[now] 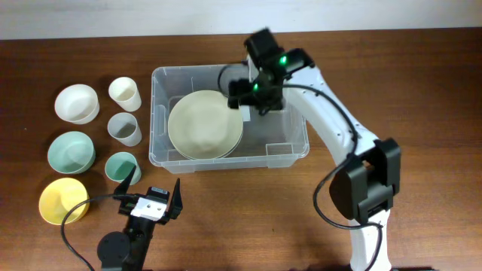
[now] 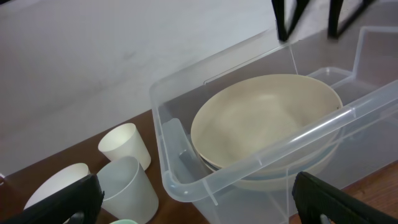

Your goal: Pack container

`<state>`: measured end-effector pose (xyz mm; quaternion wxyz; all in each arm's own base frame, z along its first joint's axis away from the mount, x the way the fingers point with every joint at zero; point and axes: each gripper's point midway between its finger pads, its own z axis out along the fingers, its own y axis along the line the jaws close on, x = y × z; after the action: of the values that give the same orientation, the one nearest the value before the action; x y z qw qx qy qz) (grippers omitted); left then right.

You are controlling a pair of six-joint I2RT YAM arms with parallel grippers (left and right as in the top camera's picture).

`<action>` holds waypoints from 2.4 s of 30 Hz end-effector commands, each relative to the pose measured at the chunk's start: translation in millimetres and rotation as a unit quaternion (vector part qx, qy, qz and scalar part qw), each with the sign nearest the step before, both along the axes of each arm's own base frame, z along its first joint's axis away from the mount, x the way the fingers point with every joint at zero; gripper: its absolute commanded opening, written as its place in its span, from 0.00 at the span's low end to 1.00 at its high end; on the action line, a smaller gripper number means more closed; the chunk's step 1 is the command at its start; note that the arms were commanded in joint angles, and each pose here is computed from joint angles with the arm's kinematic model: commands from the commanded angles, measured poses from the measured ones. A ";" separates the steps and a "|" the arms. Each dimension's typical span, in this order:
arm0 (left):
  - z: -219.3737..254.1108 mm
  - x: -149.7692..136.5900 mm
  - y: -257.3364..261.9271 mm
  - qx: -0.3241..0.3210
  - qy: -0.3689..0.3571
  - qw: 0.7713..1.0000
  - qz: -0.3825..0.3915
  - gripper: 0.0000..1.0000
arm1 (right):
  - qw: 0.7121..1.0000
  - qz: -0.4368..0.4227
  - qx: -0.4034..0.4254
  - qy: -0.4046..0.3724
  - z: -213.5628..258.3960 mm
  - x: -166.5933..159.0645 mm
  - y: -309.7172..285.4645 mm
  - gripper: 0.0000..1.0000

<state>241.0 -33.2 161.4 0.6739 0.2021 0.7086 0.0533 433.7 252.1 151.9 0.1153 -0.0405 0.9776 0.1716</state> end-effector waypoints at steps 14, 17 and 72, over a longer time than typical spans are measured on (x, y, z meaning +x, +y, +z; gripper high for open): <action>-1.0 -0.1 0.2 0.004 -0.001 1.000 -0.001 0.99 | 0.943 -0.294 -0.112 -0.112 169.1 10.0 -265.8 0.99; -1.0 -0.1 0.1 0.004 -0.001 1.000 -0.001 0.99 | 0.926 -0.347 -0.119 -0.093 162.5 4.5 -321.4 0.99; 2.5 -0.2 -1.8 0.004 -0.009 1.000 -0.006 0.99 | 0.830 -0.531 -0.155 0.070 86.2 -83.8 -503.6 0.99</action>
<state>241.1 -33.3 162.0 0.6747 0.2021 0.7078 0.0534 352.9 -249.9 237.7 0.1143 0.4773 0.8693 -0.0580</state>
